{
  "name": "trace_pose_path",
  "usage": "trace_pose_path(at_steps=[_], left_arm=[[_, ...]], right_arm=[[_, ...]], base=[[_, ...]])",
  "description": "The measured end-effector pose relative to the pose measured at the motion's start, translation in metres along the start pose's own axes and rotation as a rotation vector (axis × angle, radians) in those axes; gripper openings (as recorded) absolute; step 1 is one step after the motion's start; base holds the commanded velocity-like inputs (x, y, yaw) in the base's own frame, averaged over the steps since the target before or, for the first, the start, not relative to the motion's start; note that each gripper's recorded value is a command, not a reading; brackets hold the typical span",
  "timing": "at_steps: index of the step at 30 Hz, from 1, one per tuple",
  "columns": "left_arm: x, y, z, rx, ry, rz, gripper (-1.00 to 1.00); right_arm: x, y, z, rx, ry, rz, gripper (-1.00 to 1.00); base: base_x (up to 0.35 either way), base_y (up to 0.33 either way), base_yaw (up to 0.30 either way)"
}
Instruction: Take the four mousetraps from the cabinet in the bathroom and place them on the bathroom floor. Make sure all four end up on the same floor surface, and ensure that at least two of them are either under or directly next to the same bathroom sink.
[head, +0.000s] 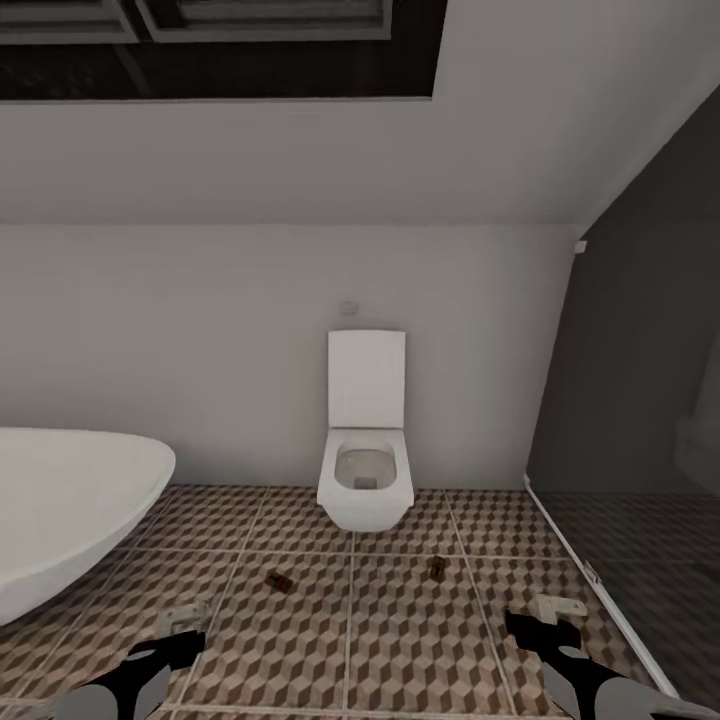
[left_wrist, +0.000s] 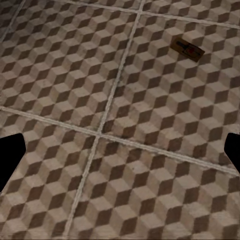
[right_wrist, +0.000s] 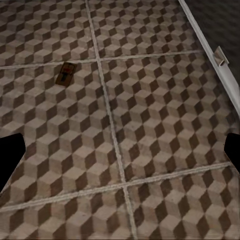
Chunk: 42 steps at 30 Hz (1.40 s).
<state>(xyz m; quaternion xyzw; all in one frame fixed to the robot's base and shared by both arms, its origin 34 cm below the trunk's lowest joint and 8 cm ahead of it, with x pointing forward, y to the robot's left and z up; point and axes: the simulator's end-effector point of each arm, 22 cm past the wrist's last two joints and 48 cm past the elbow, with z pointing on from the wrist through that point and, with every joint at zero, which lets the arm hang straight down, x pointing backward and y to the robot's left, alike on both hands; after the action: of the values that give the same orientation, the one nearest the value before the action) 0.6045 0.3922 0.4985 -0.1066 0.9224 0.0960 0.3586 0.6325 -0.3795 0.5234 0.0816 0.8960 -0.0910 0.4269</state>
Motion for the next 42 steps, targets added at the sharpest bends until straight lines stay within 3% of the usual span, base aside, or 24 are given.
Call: trace_pose_path(at_steps=[20, 33, 42], left_arm=[[0.122, 0.02, -0.049, -0.012, 0.197, 0.047, 1.0], [0.157, 0.022, -0.082, -0.006, 0.267, 0.062, 1.0], [0.16, 0.025, -0.098, -0.007, 0.289, 0.065, 1.0]], right_arm=[[0.153, -0.028, -0.076, 0.018, 0.249, -0.06, 1.0], [0.206, -0.036, -0.126, 0.013, 0.356, -0.08, 1.0], [0.227, -0.041, -0.156, 0.014, 0.407, -0.087, 1.0]], base=[[0.0, 0.0, 0.0], [0.0, 0.0, 0.0], [0.0, 0.0, 0.0]])
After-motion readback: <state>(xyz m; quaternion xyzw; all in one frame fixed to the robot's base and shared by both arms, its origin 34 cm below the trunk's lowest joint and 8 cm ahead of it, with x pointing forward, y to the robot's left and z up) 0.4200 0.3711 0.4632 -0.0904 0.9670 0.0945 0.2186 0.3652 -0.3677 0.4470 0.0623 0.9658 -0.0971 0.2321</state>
